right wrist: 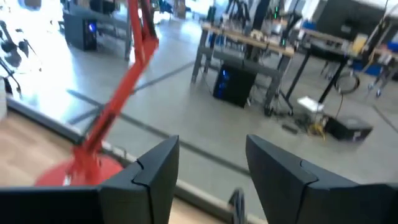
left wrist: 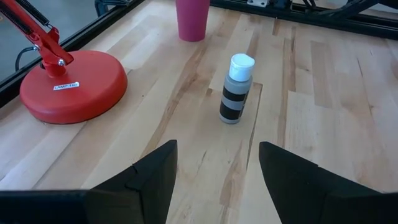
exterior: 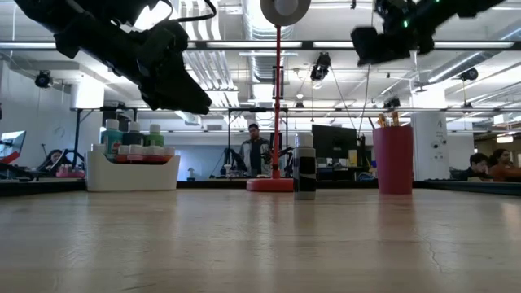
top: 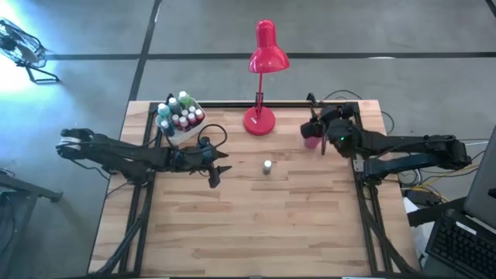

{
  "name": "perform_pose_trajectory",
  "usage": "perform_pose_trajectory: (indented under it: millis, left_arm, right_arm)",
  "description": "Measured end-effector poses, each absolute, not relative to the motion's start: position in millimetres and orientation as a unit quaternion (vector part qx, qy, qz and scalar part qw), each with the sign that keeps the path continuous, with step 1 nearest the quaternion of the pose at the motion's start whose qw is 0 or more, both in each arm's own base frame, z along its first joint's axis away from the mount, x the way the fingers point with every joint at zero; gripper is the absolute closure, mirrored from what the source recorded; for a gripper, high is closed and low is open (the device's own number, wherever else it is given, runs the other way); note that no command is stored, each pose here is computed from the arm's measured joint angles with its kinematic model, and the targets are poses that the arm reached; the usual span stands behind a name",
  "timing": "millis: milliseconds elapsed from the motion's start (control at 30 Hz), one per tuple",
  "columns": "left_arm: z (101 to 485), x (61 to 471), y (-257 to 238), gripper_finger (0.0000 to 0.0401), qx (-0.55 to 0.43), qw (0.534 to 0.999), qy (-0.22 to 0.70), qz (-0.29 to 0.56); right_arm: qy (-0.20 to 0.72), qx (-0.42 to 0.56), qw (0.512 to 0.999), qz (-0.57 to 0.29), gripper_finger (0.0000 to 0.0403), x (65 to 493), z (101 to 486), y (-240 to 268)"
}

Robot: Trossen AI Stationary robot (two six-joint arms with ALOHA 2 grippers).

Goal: Pick & Place Paint Supplies
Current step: Put the gray paint bottle into the white bin

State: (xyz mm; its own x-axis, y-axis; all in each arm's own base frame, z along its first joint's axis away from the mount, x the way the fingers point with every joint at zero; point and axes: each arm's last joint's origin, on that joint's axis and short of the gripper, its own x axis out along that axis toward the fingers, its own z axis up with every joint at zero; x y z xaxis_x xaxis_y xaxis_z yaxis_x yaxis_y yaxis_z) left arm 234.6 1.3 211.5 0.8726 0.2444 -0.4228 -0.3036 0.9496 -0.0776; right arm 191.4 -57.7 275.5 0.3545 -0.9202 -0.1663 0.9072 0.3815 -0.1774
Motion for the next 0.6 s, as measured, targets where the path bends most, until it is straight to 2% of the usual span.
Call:
perform_pose_trajectory:
  millis: [333, 600]
  left_arm:
    - [212, 235, 1, 0.0169, -0.078, 0.965, 0.207, 0.143]
    - [223, 244, 0, 0.0169, -0.070, 0.980, 0.144, 0.115]
  right_arm:
    - [0.106, -0.046, 0.840, -0.530, 0.0217, 187, 369, -46]
    - [0.149, -0.009, 0.854, -0.498, 0.0237, 169, 394, -40]
